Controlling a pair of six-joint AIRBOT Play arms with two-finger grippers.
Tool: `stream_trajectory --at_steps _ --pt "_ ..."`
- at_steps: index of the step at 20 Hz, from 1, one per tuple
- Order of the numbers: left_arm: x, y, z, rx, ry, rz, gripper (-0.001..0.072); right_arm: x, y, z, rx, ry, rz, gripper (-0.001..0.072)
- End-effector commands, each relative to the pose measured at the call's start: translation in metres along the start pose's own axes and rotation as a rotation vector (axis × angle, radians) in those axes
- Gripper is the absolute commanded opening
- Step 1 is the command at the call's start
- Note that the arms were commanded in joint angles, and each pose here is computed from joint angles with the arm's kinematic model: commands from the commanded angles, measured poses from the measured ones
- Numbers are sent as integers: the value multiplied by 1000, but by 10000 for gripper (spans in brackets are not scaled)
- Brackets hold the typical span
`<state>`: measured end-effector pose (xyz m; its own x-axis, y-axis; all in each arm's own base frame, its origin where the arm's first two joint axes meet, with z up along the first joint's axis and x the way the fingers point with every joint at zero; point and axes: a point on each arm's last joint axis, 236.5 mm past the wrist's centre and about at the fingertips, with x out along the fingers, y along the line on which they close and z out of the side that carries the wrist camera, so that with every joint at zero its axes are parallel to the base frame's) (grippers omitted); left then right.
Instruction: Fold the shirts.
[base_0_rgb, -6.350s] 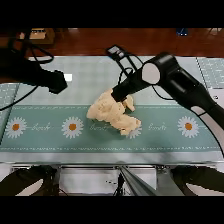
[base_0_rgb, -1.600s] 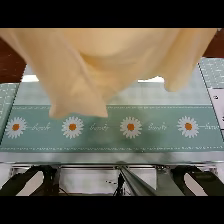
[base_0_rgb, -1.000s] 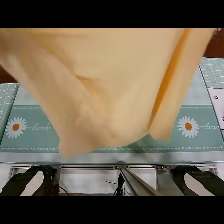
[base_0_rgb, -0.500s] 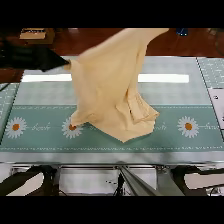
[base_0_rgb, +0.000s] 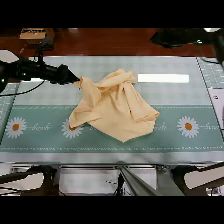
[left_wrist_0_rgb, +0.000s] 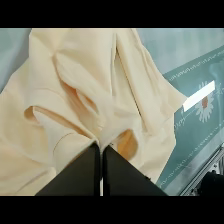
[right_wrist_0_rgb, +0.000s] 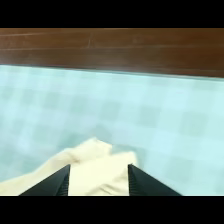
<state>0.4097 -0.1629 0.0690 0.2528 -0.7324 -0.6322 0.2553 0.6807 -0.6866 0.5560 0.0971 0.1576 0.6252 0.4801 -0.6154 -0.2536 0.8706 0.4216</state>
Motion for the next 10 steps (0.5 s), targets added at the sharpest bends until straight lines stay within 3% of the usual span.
stream_trajectory --at_steps 1,3,4,6,10 --pt "1 8 0 -8 4 5 18 -101 -82 -36 -58 181 -329 428" --pt "1 8 0 11 3 5 18 -172 -152 -108 51 465 -591 414" --pt "1 8 0 17 3 5 18 -180 -162 -135 172 495 -557 414" --pt "1 8 0 17 3 5 18 -167 -143 -191 401 522 -324 417" --pt "1 9 0 31 3 5 19 -128 -77 -314 623 603 -34 544"
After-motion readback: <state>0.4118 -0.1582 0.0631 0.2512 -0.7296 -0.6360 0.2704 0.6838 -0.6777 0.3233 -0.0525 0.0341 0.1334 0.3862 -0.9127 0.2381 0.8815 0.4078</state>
